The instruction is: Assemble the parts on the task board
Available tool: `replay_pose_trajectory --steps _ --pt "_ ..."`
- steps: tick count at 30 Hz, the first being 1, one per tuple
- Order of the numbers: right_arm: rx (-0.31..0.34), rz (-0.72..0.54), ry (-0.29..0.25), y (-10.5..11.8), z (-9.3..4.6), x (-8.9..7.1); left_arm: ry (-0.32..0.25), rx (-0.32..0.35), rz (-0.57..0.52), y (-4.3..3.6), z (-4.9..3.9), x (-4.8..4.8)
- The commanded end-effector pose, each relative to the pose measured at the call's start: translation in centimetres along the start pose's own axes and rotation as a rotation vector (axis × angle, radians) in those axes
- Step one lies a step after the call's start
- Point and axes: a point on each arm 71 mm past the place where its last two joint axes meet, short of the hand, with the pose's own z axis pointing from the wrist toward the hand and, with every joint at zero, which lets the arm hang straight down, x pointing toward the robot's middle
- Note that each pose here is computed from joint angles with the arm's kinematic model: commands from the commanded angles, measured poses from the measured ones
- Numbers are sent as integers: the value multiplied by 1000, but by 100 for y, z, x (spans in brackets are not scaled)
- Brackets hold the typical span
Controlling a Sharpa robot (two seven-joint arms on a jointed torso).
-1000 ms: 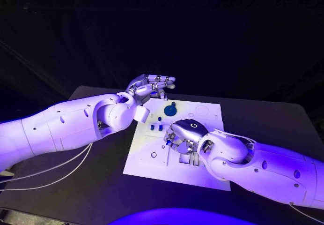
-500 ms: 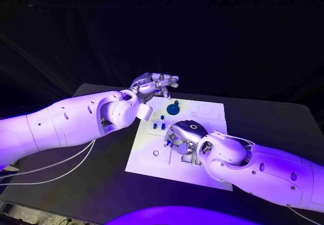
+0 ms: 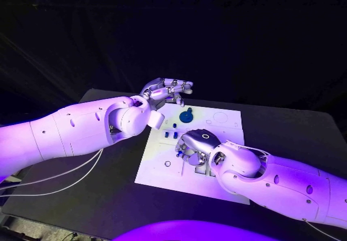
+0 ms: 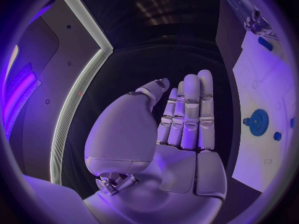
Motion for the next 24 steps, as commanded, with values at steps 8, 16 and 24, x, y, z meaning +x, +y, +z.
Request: replay_pose_trajectory --steps 8,16,24 --pt "5 -20 27 -13 9 52 16 1 -10 -9 7 35" --pt "7 -38 28 -21 33 64 19 0 -9 -9 10 39" --pt "5 -50 33 -21 63 86 22 -1 -8 -10 12 42"
